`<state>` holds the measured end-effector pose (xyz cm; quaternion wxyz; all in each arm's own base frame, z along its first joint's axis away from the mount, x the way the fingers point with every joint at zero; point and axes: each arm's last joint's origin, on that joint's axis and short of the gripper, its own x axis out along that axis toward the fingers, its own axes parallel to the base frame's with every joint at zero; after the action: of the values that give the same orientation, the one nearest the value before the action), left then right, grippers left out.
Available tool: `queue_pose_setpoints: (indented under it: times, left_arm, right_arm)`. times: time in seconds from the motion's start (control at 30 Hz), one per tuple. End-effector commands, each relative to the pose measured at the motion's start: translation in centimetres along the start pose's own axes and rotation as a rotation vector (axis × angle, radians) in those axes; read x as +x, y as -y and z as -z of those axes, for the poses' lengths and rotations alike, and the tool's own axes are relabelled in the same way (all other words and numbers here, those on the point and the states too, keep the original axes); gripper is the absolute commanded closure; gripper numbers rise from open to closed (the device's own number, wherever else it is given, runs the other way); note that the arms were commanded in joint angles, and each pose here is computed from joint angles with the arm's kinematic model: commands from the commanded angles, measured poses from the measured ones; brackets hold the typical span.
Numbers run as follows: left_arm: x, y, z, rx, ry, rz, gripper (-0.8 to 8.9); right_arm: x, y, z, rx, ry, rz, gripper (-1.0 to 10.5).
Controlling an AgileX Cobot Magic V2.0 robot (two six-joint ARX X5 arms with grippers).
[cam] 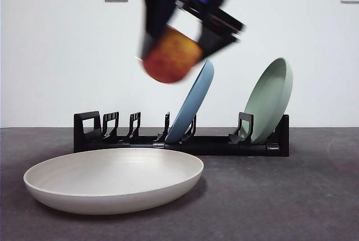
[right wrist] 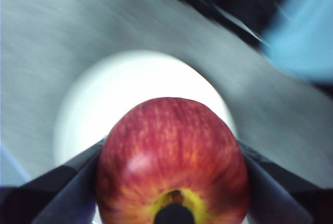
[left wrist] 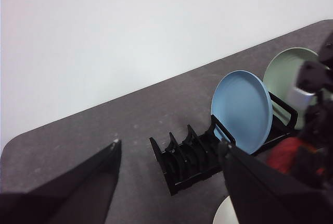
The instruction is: Take the yellow plate from the plate rack,put the plate on the table,take the apple from the table,put the apple in the plate
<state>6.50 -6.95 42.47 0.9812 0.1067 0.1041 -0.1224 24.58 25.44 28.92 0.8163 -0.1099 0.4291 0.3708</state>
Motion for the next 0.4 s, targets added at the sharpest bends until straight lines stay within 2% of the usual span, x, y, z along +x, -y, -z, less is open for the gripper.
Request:
queue_pose_setpoints:
  times: [0.03, 0.17, 0.27, 0.4]
  left_arm:
    - [0.0, 0.0, 0.1, -0.007, -0.001, -0.006, 5.0]
    - [0.0, 0.0, 0.2, 0.005, -0.013, -0.007, 5.0]
    - [0.0, -0.1, 0.4, 0.022, -0.03, -0.008, 5.0]
    - [0.0, -0.1, 0.5, 0.026, -0.033, -0.008, 5.0]
  right_arm:
    - [2.8, -1.4, -0.4, -0.029, -0.053, -0.022, 9.6]
    - [7.7, -2.4, 0.3, -0.049, -0.161, -0.031, 9.6]
    - [10.7, -2.2, 1.7, -0.046, -0.264, -0.02, 9.6]
    - [12.8, -2.0, 2.8, -0.048, -0.329, -0.011, 9.6]
